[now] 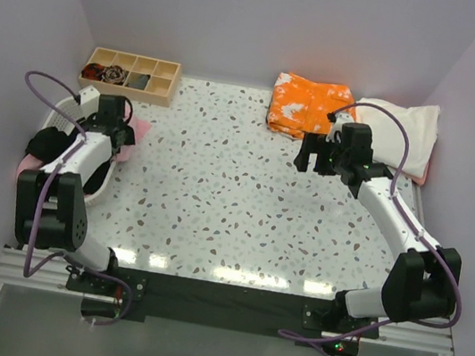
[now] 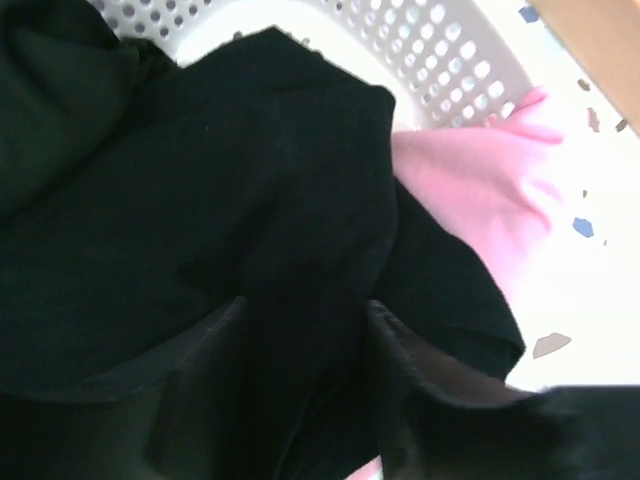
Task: Fold and stack the t-shirts
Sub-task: Grab crumpled tshirt from bin with the left arm, then move the tshirt to the center of the board
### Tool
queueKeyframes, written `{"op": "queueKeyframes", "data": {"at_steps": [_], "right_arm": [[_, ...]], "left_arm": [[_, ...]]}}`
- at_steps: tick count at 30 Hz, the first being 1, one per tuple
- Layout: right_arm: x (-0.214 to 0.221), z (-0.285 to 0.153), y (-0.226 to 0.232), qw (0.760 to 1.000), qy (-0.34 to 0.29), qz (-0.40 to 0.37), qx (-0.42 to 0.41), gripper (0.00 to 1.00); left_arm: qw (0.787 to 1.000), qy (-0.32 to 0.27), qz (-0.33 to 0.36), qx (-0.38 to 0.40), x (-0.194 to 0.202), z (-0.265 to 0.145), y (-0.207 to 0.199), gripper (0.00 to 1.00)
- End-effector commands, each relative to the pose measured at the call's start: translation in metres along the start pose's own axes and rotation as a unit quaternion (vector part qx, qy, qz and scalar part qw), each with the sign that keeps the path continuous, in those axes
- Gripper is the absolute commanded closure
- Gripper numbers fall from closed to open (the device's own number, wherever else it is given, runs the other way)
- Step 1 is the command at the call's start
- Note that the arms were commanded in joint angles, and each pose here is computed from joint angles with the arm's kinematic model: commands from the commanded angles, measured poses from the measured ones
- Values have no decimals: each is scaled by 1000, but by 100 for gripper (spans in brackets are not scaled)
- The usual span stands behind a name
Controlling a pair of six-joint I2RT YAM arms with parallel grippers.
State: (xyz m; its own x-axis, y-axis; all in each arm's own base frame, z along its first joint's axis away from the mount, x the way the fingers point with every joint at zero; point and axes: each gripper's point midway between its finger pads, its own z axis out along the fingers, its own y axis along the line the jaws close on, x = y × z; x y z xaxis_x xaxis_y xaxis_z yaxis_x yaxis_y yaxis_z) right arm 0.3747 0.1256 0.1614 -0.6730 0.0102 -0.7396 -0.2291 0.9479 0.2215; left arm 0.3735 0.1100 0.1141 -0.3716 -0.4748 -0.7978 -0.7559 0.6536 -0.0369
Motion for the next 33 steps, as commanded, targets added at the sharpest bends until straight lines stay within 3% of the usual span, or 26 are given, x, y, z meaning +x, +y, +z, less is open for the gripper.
{"op": "queueKeyframes", "data": {"at_steps": [1, 2, 3, 4, 8, 11, 15, 17, 20, 21, 24, 25, 27, 28, 33], "right_arm": [[-8, -7, -1, 1000, -14, -8, 7, 1], [-8, -6, -1, 1000, -15, -8, 8, 1], [-8, -6, -1, 1000, -16, -7, 7, 1], [-7, -4, -1, 1000, -15, -7, 6, 1], [-5, 1, 0, 1000, -9, -5, 3, 1], [0, 6, -2, 1000, -1, -3, 4, 1], [7, 11, -3, 1000, 13, 0, 4, 1], [8, 11, -4, 1000, 16, 2, 5, 1], [9, 10, -4, 1000, 16, 5, 8, 1], [7, 9, -3, 1000, 13, 5, 7, 1], [3, 4, -1, 1000, 4, 15, 6, 1], [-1, 3, 0, 1000, -4, 19, 3, 1], [-4, 0, 4, 999, -11, 30, -3, 1], [-10, -5, 6, 999, -22, 31, -5, 1], [-32, -29, 13, 997, -59, 44, -10, 1]], "left_arm": [[1000, 1, -14, 0, 3, 8, 0, 54], [1000, 1, -14, 0, 3, 7, 1, 77], [1000, -4, -18, 3, -2, 5, 0, 92], [1000, -6, -21, 11, -5, 2, -3, 100], [996, -33, -27, 72, -40, -23, -21, 100], [985, -78, -33, 151, -94, -67, -43, 100], [962, -145, -33, 230, -172, -144, -55, 100], [952, -159, -19, 259, -185, -167, -57, 100], [920, -182, 6, 346, -201, -212, -71, 100], [909, -190, 9, 372, -207, -228, -75, 100], [828, -168, 50, 533, -192, -287, -114, 100], [782, -148, 75, 601, -172, -320, -133, 100], [745, -143, 101, 644, -154, -353, -154, 100], [708, -126, 126, 684, -130, -382, -169, 100], [628, -47, 196, 752, -33, -434, -199, 100]]}}
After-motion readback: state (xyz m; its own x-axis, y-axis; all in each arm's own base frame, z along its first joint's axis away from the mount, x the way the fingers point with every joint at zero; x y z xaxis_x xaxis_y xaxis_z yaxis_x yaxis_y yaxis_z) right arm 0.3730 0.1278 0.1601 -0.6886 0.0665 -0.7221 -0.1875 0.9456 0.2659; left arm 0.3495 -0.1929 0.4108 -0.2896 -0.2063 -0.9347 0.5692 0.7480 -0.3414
